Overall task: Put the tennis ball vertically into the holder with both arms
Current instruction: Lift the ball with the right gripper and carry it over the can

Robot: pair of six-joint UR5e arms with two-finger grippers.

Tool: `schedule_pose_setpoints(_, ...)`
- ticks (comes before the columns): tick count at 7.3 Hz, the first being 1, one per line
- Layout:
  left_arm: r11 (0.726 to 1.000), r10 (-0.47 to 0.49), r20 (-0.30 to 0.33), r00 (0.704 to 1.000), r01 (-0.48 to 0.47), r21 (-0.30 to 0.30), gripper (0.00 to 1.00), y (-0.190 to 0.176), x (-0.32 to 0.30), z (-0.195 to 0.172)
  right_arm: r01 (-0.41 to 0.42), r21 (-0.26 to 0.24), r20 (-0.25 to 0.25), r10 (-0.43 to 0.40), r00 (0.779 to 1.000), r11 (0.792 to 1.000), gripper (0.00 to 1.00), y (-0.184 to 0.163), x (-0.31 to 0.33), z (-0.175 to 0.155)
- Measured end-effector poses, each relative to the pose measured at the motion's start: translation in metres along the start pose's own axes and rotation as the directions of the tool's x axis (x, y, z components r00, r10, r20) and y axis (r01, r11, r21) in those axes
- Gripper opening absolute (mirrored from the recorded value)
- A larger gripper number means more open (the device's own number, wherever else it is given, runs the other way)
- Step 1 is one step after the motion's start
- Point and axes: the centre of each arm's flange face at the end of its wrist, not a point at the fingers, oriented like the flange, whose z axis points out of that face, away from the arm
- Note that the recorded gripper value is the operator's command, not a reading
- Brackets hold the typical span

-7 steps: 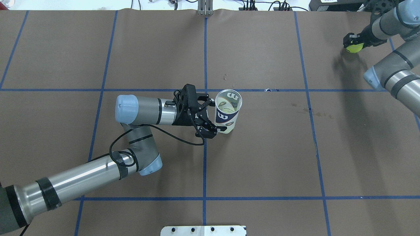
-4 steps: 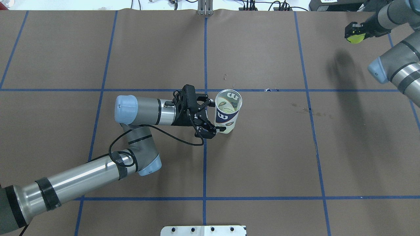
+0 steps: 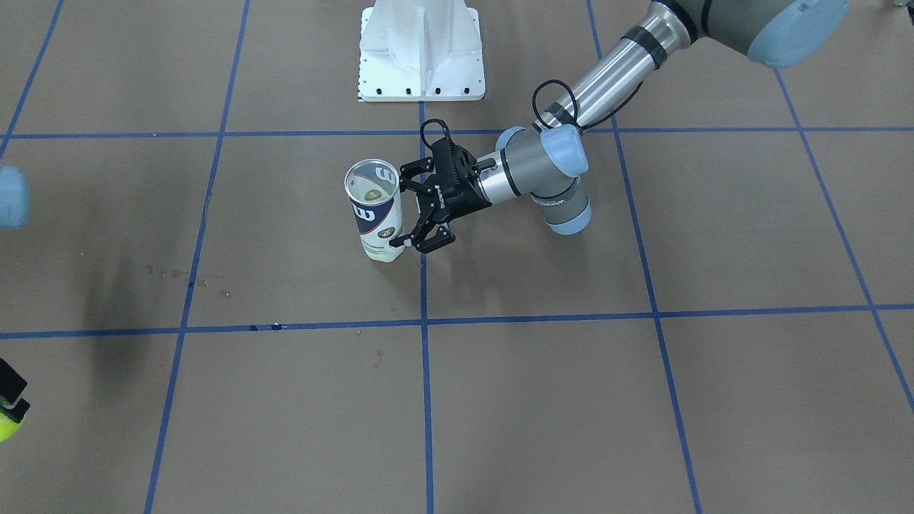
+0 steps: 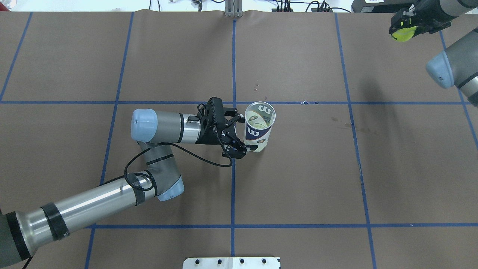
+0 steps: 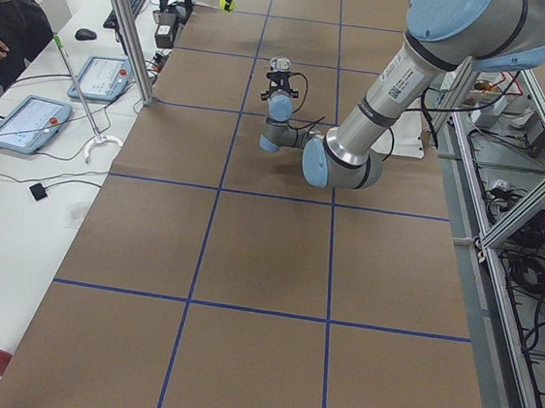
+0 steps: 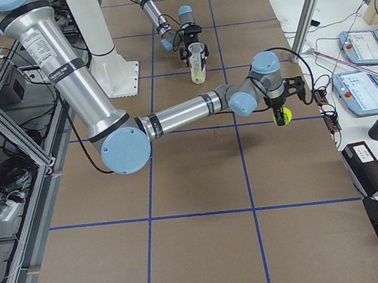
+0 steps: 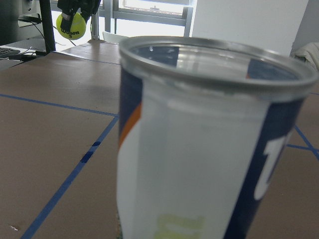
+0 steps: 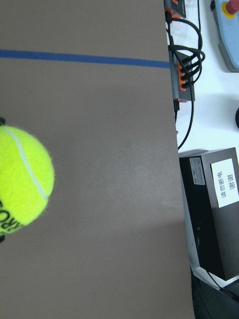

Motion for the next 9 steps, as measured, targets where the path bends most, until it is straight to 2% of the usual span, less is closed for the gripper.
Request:
schedule_pose_setpoints(2,1.000,-0.002,0.000,1.000,0.002,-0.001,0.78,-0.001,0.000,0.001,-0.054,-0.031,0.020,0.054,0.998,0.998,0.00,0.020,-0.051,-0.069)
schedule_pose_setpoints(4,1.000,-0.004,0.000,1.000,0.004,-0.001,0.76,-0.002,0.001,0.002,-0.088,-0.061,0.032,0.090,0.995,0.994,0.00,0.052,-0.094,-0.122)
schedule_pose_setpoints(7,1.000,-0.004,0.000,1.000,0.004,-0.002,0.76,-0.003,0.001,0.003,-0.132,-0.099,0.098,0.142,0.985,0.986,0.00,0.105,-0.157,-0.152)
schedule_pose_setpoints(9,1.000,-0.004,0.000,1.000,0.004,-0.002,0.76,-0.003,0.001,0.003,-0.196,-0.144,0.122,0.213,0.969,0.970,0.00,0.154,-0.225,-0.175)
